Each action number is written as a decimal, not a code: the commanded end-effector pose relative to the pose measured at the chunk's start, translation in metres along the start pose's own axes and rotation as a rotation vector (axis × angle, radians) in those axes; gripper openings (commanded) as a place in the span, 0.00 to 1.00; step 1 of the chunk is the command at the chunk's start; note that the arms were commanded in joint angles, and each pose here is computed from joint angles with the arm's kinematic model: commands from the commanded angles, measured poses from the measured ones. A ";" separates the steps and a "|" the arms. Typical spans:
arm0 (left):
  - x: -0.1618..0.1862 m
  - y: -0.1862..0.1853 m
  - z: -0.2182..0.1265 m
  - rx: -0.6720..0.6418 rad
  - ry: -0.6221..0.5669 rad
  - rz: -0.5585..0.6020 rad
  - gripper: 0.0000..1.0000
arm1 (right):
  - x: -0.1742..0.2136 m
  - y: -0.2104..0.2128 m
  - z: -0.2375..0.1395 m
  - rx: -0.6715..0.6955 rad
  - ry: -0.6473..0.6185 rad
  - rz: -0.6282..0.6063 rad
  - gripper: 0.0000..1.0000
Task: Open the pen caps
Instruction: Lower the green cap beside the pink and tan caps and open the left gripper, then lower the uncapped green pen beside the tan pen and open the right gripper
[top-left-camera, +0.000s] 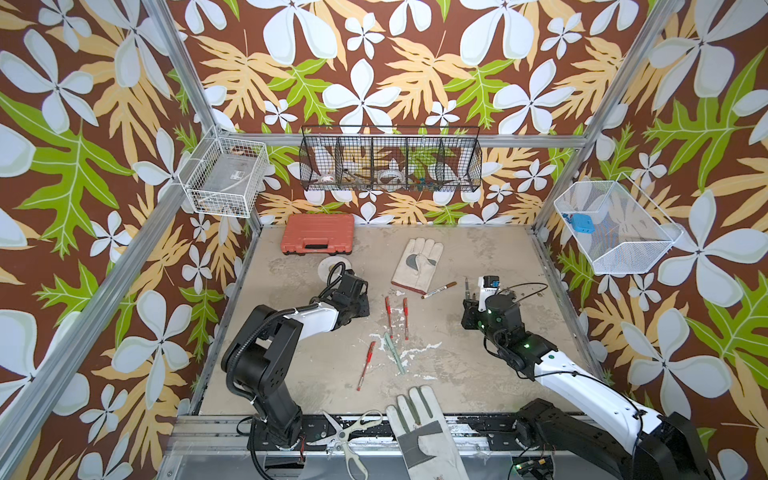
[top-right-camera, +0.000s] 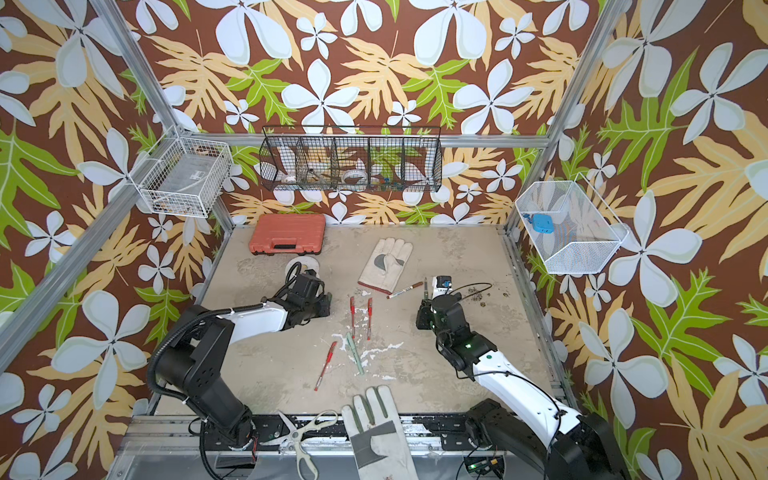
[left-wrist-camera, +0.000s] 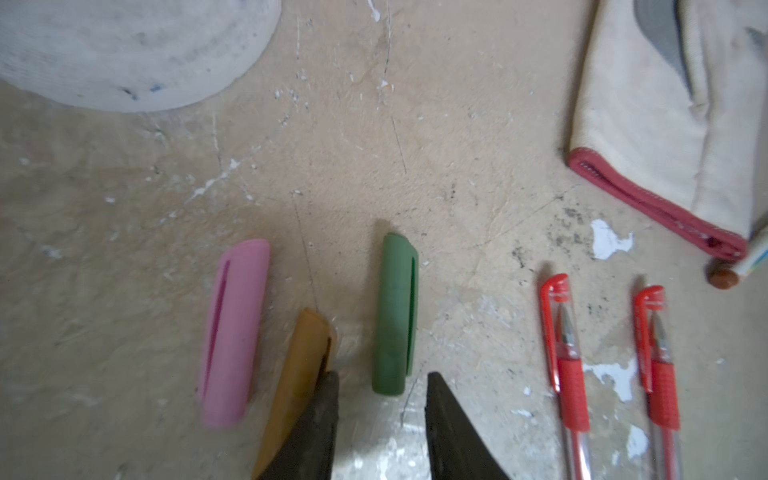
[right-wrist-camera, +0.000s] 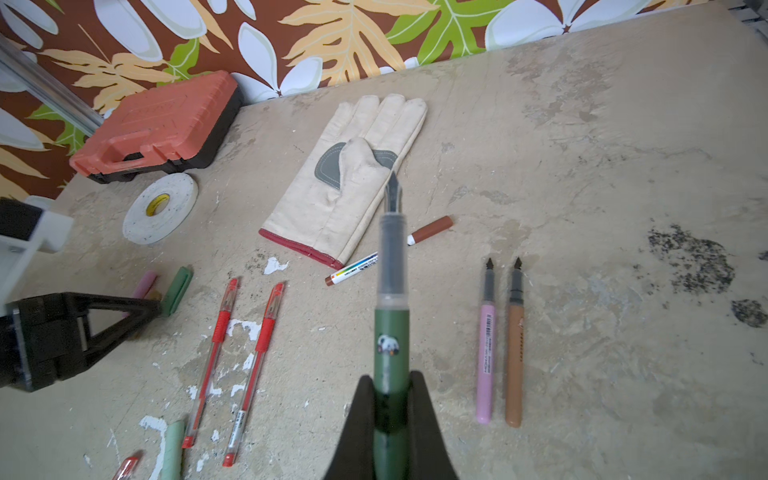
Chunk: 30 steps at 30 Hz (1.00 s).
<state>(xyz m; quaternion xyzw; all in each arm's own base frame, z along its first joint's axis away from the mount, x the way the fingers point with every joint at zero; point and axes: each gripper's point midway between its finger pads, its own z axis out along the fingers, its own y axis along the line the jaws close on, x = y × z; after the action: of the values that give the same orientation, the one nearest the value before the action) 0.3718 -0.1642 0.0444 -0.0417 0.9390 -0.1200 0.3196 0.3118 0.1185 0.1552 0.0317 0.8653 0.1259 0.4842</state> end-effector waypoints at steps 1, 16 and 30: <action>-0.010 -0.012 -0.014 0.062 -0.061 0.013 0.39 | -0.002 -0.015 0.002 0.081 -0.019 -0.001 0.00; -0.024 -0.094 -0.098 0.565 -0.297 0.119 0.40 | 0.026 -0.107 0.043 0.326 0.120 0.119 0.00; -0.021 -0.106 -0.107 0.625 -0.293 0.141 0.41 | 0.060 -0.123 0.079 0.374 0.306 0.110 0.11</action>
<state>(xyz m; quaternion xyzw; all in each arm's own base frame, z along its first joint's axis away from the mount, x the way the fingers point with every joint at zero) 0.3250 -0.2361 0.1543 0.0919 0.8179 -0.3547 0.4436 0.3541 0.0239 0.0397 0.1523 0.9295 -0.0082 0.3359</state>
